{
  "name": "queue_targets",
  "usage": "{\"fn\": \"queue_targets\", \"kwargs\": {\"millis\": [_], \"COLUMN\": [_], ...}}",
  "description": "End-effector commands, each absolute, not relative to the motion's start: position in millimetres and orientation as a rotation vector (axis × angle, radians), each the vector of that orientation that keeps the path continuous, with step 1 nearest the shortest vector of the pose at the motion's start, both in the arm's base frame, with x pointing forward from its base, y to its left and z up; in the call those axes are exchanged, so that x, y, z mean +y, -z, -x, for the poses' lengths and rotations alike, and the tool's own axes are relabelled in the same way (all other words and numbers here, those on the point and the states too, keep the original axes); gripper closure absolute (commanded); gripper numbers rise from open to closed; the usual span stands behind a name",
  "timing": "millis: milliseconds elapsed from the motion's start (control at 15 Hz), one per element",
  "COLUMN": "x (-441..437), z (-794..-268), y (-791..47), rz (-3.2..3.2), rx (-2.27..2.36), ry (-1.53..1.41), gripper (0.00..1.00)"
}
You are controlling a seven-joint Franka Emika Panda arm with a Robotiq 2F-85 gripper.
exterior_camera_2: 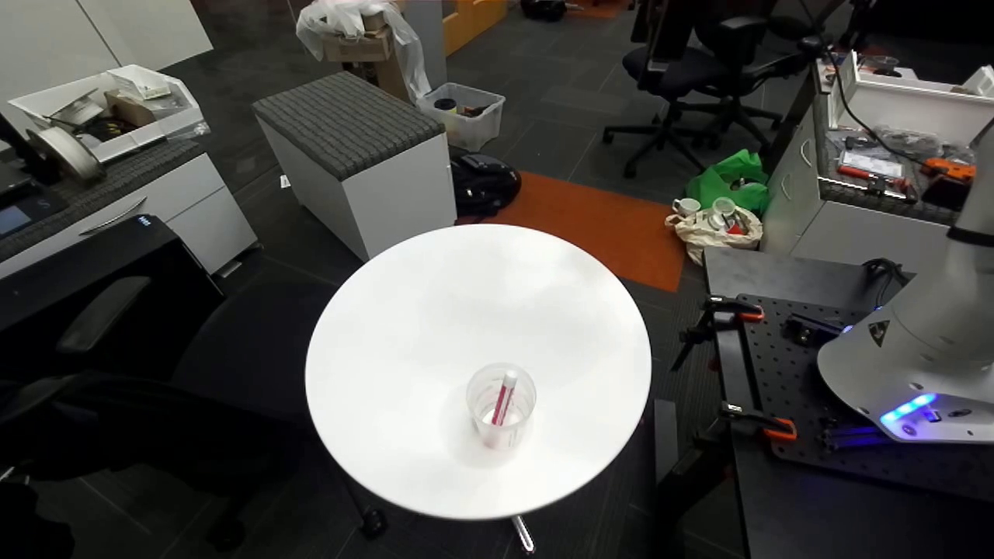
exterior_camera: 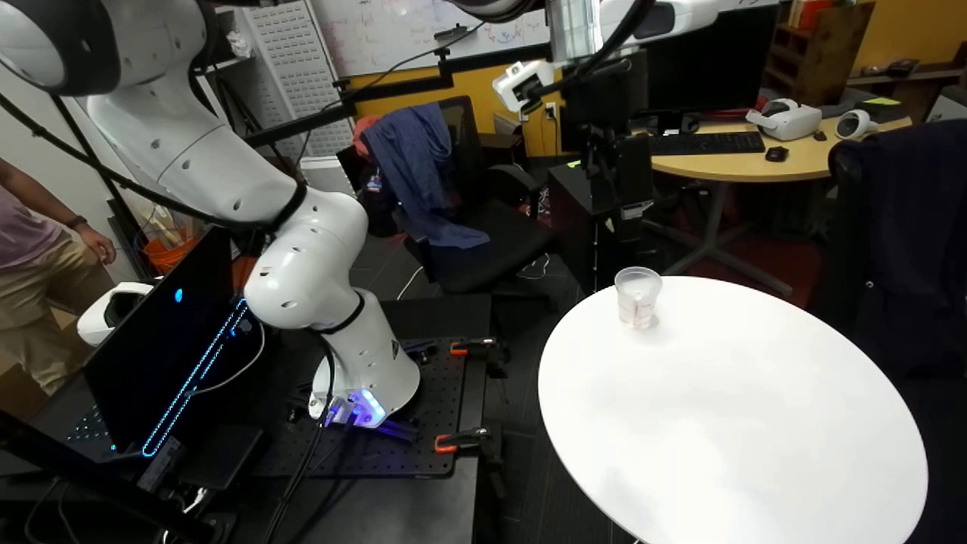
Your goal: Take the marker out of the cup and put it on the table
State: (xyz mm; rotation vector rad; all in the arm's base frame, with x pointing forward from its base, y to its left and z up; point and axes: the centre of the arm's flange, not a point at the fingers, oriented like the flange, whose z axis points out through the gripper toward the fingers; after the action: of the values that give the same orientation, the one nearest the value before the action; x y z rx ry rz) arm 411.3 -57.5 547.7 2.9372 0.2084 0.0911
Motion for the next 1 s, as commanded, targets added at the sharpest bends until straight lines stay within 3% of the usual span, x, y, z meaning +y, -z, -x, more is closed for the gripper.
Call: {"fn": "queue_targets", "kwargs": {"millis": [0, 933], "x": [-40, 32], "z": [-434, -480], "y": [-544, -509], "rz": [-2.864, -2.618], "rx": [0.331, 1.049], "ry": [-0.059, 0.158], "gripper": [0.0, 0.0]}}
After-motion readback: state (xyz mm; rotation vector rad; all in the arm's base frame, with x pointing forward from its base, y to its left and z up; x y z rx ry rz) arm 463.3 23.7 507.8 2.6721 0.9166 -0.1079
